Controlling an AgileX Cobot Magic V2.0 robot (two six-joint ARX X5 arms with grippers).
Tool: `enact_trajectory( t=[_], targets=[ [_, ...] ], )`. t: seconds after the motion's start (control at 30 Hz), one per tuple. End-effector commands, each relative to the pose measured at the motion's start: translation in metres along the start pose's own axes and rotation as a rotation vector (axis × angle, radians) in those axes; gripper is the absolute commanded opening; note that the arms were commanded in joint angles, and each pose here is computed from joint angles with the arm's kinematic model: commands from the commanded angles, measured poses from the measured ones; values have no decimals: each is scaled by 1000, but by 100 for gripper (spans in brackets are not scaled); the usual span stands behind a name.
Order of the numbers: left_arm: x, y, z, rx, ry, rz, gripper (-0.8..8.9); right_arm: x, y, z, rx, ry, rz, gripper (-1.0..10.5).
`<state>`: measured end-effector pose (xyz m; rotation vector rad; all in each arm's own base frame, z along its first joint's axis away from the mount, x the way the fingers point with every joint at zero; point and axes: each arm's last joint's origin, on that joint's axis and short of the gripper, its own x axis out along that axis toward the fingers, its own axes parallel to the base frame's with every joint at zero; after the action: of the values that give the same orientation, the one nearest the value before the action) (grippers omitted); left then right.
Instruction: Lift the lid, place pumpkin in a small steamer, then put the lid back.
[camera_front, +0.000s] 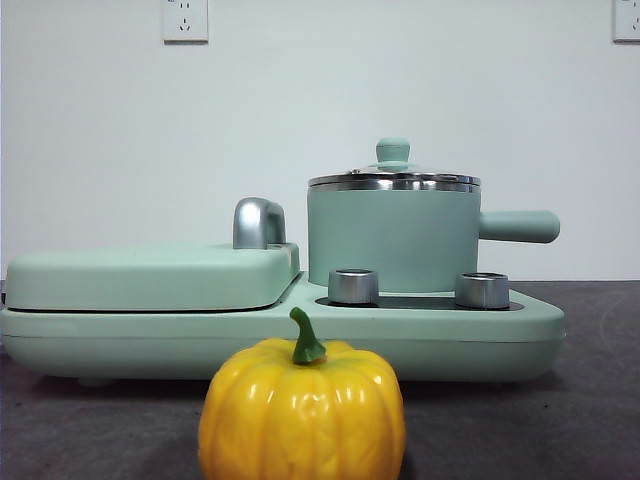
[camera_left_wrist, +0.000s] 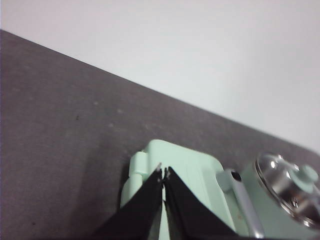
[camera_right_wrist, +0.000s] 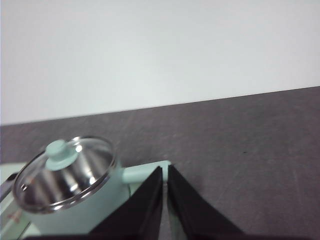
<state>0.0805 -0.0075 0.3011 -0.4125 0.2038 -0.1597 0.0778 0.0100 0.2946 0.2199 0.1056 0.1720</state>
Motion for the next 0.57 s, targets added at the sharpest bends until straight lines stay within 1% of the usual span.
enact_trajectory(
  t=[0.03, 0.2, 0.3, 0.47, 0.57],
  targets=[
    [2, -7, 16, 107, 16, -32, 10, 6, 2, 9, -65, 23, 31, 14],
    [16, -14, 32, 203, 97, -60, 10, 24, 5, 16, -134, 100, 100, 14],
    [27, -16, 39, 265, 149, -93, 10, 36, 6, 21, -194, 145, 143, 14],
    [45, -21, 47, 354, 217, -143, 10, 54, 9, 31, -273, 220, 206, 14],
    [56, -25, 49, 431, 253, -177, 9, 66, 11, 35, -318, 274, 260, 15]
  ],
)
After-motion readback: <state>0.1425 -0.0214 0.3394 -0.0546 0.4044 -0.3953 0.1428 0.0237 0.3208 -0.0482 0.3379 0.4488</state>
